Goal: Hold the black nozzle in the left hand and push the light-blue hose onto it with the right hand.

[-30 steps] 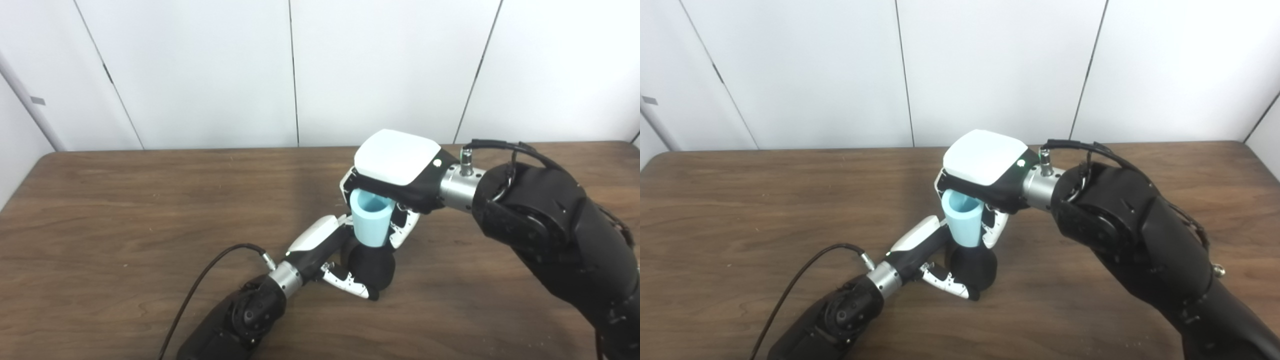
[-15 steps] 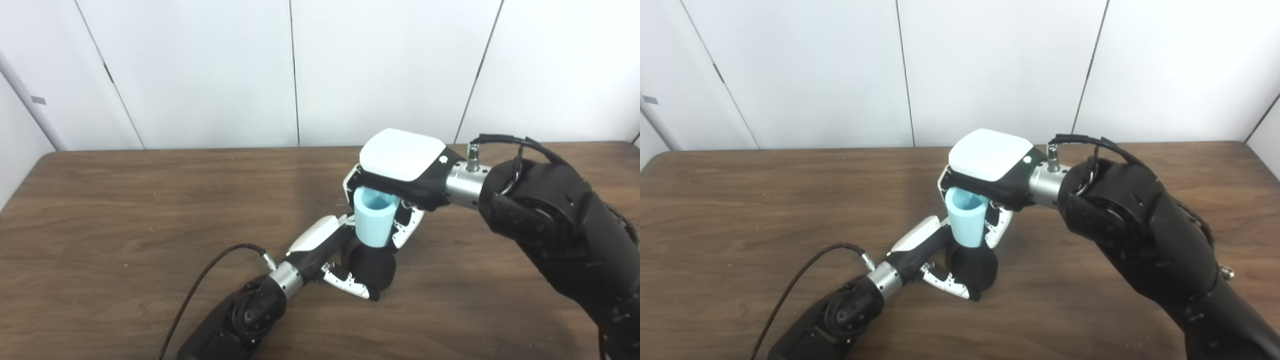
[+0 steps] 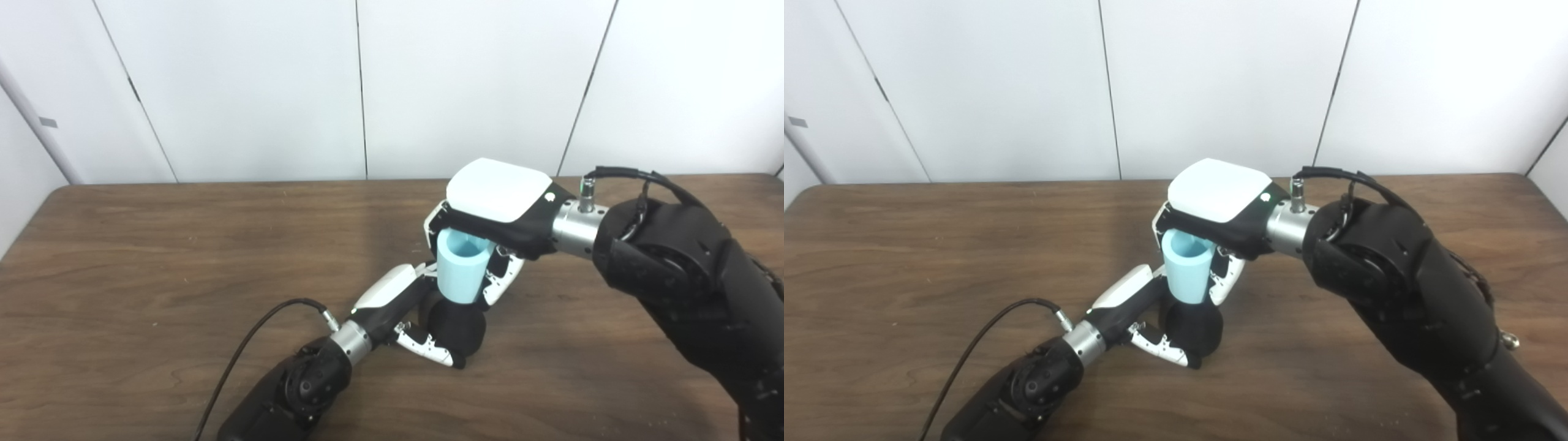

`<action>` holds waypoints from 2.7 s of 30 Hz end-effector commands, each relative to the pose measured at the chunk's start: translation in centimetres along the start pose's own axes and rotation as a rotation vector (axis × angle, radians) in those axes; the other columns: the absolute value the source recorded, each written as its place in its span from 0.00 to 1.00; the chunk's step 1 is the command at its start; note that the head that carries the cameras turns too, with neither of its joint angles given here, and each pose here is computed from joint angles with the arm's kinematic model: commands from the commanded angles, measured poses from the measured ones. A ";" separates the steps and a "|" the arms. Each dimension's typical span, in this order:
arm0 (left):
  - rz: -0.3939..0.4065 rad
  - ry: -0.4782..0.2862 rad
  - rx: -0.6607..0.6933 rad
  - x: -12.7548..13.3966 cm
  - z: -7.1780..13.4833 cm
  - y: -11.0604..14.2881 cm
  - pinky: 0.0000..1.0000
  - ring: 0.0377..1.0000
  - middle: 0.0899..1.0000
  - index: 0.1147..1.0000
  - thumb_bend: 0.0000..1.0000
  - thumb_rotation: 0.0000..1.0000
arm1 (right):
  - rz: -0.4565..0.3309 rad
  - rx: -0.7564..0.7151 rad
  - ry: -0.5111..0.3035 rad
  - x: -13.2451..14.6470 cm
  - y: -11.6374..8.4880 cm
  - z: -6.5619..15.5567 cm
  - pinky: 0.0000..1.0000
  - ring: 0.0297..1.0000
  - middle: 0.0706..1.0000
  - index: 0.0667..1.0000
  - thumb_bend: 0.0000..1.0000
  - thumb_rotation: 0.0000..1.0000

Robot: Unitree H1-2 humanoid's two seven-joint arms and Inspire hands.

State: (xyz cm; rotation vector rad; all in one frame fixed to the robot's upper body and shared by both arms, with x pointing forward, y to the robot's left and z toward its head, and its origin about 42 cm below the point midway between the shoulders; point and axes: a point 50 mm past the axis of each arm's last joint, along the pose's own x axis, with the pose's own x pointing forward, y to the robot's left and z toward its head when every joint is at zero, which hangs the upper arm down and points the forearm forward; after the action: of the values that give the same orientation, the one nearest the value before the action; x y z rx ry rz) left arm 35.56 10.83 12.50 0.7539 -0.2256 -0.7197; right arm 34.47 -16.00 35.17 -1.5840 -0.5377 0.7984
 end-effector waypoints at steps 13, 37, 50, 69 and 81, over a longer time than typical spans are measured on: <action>-0.303 0.354 -0.033 -5.5 -6.5 -6.1 1.00 0.97 0.79 0.41 0.52 0.06 | 0.121 -0.055 -0.037 -1.3 2.1 0.1 0.10 0.16 0.43 0.44 0.53 0.00; -0.301 0.356 -0.030 -5.7 -6.4 -5.9 1.00 0.97 0.79 0.41 0.52 0.06 | 0.105 -0.082 -0.036 -1.8 4.0 0.3 0.08 0.14 0.43 0.44 0.53 0.00; -0.304 0.351 -0.027 -5.7 -6.4 -5.9 1.00 0.98 0.79 0.41 0.52 0.06 | 0.045 -0.117 -0.022 -2.5 5.3 0.1 0.16 0.20 0.35 0.47 0.52 0.00; -0.304 0.351 -0.027 -5.6 -6.3 -5.9 1.00 0.97 0.79 0.41 0.52 0.06 | 0.045 -0.087 -0.031 -1.5 4.9 0.0 0.18 0.22 0.36 0.47 0.52 0.00; -0.302 0.349 -0.030 -5.7 -6.3 -5.9 1.00 0.97 0.79 0.41 0.52 0.06 | 0.010 -0.059 -0.041 -0.7 4.1 -0.3 0.16 0.21 0.35 0.47 0.52 0.00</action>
State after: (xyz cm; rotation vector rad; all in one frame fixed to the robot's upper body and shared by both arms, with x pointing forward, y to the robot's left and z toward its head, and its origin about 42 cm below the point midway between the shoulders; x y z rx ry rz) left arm 35.37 10.66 12.60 0.7585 -0.2239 -0.7292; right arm 33.41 -16.91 33.24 -1.5879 -0.6994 0.7229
